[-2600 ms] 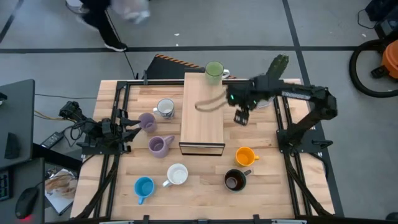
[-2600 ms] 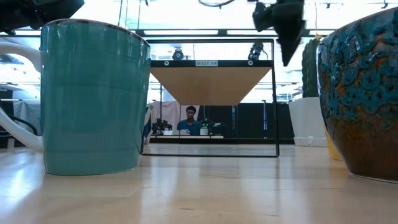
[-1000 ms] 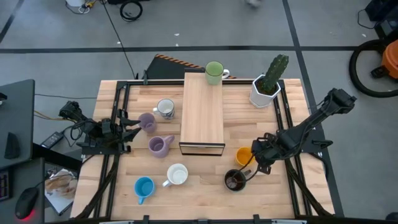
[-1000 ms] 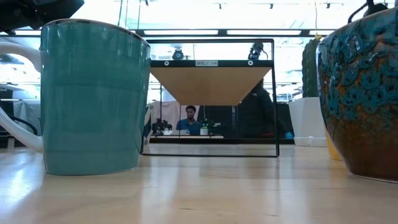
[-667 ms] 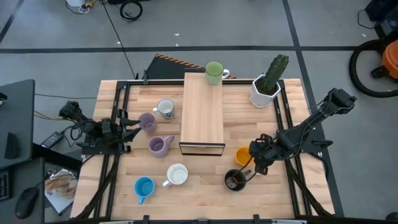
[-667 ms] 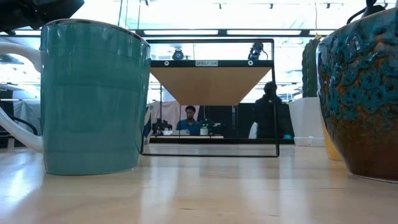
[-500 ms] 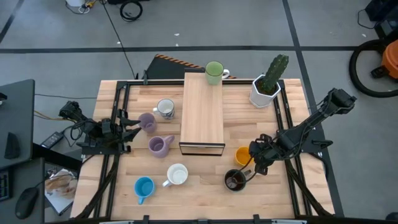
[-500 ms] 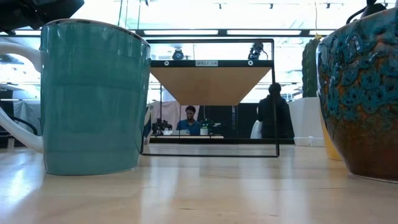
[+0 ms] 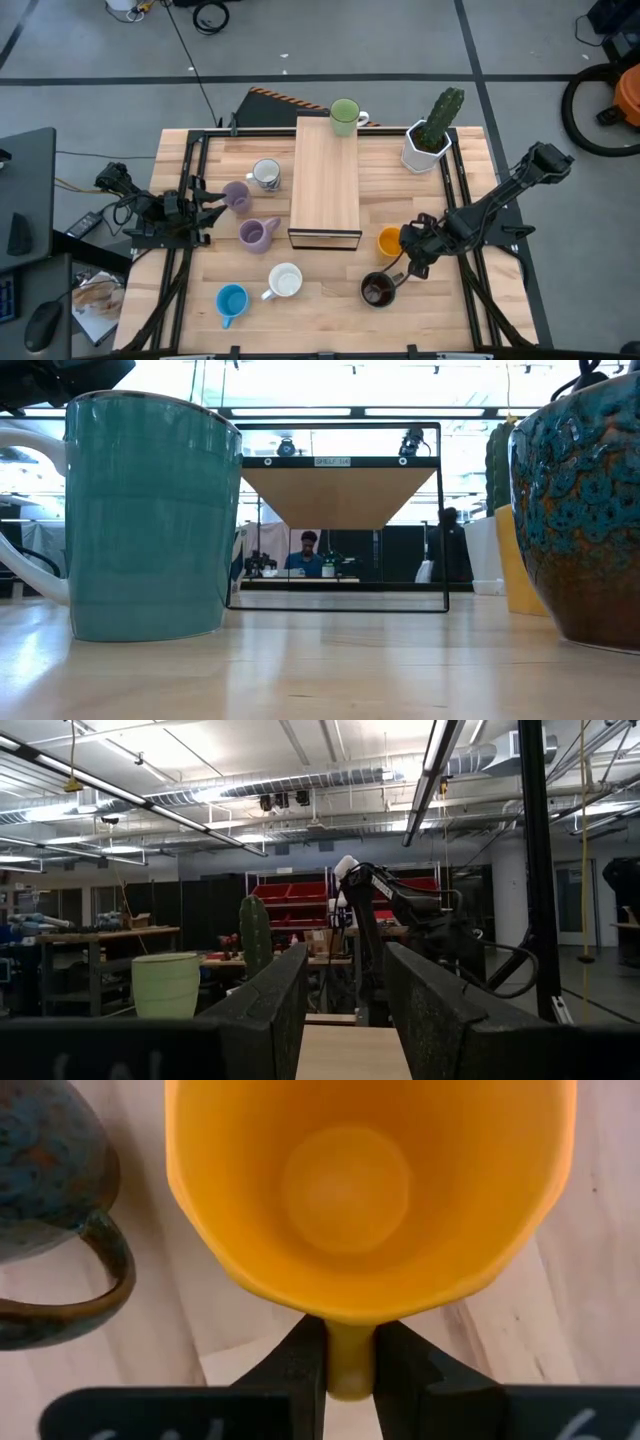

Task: Place coffee mugs
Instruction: Put the yellow mug on the shelf

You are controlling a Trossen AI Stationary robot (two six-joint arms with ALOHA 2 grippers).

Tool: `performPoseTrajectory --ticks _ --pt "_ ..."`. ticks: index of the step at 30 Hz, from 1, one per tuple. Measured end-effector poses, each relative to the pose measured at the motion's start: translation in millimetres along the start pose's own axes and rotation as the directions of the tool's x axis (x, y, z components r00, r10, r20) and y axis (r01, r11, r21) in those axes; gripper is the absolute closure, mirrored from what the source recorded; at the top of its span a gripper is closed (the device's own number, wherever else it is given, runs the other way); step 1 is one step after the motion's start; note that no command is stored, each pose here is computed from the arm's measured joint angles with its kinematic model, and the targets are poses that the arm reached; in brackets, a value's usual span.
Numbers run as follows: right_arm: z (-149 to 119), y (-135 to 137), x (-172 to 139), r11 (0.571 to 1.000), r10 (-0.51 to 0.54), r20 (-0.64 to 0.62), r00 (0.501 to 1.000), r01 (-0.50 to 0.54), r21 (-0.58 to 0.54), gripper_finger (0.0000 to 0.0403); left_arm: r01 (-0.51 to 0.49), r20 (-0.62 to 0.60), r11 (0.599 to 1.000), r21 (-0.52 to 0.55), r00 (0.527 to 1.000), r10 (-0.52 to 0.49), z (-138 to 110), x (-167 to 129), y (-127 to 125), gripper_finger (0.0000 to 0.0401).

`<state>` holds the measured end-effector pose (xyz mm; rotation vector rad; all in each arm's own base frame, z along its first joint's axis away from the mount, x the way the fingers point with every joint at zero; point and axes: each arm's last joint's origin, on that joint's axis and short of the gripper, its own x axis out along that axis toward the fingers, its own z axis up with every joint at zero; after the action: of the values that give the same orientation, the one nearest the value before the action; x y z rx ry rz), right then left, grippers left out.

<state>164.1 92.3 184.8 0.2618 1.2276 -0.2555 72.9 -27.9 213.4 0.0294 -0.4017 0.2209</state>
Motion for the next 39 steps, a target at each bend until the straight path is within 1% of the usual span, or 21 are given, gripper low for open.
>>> performPoseTrajectory --ticks 3,6,8,12,14,19,25,30,35,39 --pt "2 -3 -1 1.0 -0.004 -0.003 1.0 0.004 -0.006 0.0342 0.0 0.0 1.0 0.0 1.0 0.0 0 0 0 0.0262" --pt "4 -11 -6 0.999 -0.031 -0.018 0.999 0.031 0.012 0.0342 0.0 0.0 1.0 0.0 1.0 0.0 0 0 0 0.0262" --pt "8 -17 -16 0.997 -0.068 -0.039 0.997 0.069 0.027 0.0342 0.0 0.0 1.0 0.0 1.0 0.0 0 0 0 0.0262" --pt "20 -28 -41 0.987 -0.154 -0.036 0.987 0.155 0.036 0.0342 0.0 0.0 1.0 -0.001 1.0 0.0 0 0 0 0.0262" --pt "27 -33 -53 0.982 -0.185 -0.026 0.982 0.185 0.019 0.0342 0.0 0.0 1.0 -0.001 1.0 0.0 0 0 0 0.0262" --pt "47 -44 -76 0.974 -0.221 -0.001 0.975 0.221 -0.043 0.0342 0.0 0.0 1.0 -0.001 1.0 0.0 0 0 0 0.0262" --pt "71 -64 -96 0.968 -0.229 0.047 0.972 0.232 -0.095 0.0342 0.0 0.0 1.0 -0.001 1.0 0.0 0 0 0 0.0262" --pt "90 -83 -114 0.97 -0.216 0.092 0.972 0.225 -0.095 0.0342 0.0 0.0 1.0 -0.001 1.0 0.0 0 0 0 0.0262" --pt "108 -98 -134 0.971 -0.196 0.186 0.963 0.218 -0.101 0.0342 0.0 0.0 1.0 -0.001 1.0 0.0 0 0 0 0.0262" --pt "125 -104 -145 0.973 -0.154 0.247 0.957 0.191 -0.131 0.0342 0.0 0.0 1.0 0.0 1.0 0.0 0 0 0 0.0262"
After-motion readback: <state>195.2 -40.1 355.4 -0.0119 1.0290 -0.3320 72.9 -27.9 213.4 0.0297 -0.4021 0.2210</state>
